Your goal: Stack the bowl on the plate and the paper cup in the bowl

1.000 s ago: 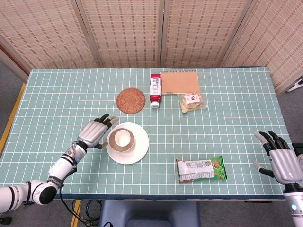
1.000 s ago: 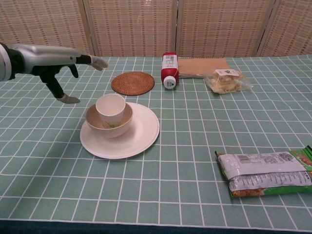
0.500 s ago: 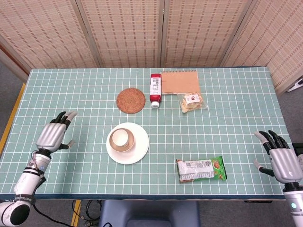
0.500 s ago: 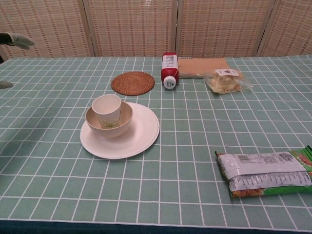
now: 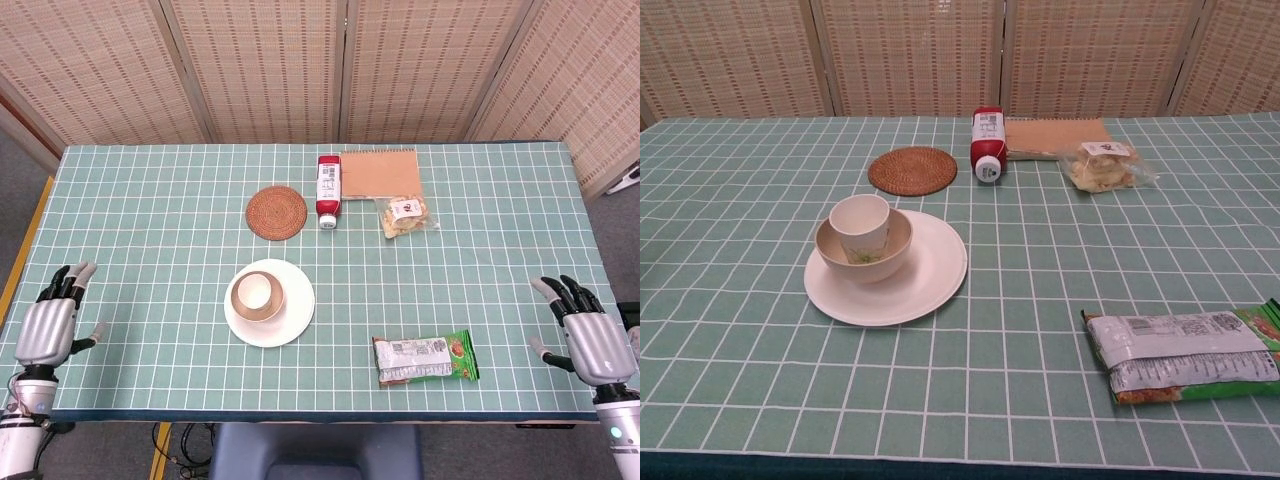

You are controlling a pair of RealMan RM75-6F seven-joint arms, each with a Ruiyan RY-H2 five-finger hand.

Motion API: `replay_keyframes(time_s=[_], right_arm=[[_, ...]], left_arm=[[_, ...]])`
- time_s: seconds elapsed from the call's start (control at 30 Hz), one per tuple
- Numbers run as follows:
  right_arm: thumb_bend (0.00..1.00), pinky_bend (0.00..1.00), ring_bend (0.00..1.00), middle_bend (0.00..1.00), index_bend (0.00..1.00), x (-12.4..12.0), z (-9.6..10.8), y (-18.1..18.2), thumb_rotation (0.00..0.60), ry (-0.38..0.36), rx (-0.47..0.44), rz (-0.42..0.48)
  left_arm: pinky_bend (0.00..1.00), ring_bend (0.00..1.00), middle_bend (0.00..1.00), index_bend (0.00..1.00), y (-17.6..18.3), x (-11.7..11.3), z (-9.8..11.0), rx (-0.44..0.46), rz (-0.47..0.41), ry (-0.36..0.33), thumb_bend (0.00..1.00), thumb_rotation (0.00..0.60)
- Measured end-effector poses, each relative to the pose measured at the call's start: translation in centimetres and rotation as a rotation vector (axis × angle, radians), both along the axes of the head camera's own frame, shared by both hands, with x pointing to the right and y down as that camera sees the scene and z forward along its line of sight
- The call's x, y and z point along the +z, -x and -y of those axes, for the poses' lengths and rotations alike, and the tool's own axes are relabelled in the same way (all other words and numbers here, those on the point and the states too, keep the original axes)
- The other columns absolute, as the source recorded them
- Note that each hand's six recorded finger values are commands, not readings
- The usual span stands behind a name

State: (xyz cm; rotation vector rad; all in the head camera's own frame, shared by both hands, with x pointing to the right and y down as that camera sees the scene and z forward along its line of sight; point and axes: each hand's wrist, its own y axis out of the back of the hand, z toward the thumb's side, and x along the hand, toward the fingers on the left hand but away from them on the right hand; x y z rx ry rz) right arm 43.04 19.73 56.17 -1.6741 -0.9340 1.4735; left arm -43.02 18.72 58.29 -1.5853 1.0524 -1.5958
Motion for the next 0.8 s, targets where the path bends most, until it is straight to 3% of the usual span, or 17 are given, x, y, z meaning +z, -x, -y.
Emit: replay_keyframes(time_s=[0.13,0.33,0.8], right_arm=[[0.26,0.12,0.04,0.12,0.12,0.0,-0.1,0.1,0.6,0.001,-0.002,0.0],[0.26,0.12,0.04,0.12,0.12,-0.1,-0.2,0.1,0.6,-0.001,0.001,0.002],[0.26,0.12,0.04,0.12,0.12,-0.5,-0.2,0.4,0.6,-0.016,-0.008,0.005]], left_arm=[[0.22,0.02,0.0,0.08,0.3,-0.5,-1.8,0.007,0.009,-0.036,0.29,0.6],[0.21,0.02,0.0,0.08,0.5,-0.7,-4.1,0.002,0.03,-0.014,0.29,0.6],[0.21,0.01,0.0,0.08,-0.1,-1.6,-4.9,-0.022,0.0,-0.054,0.29,0.6]])
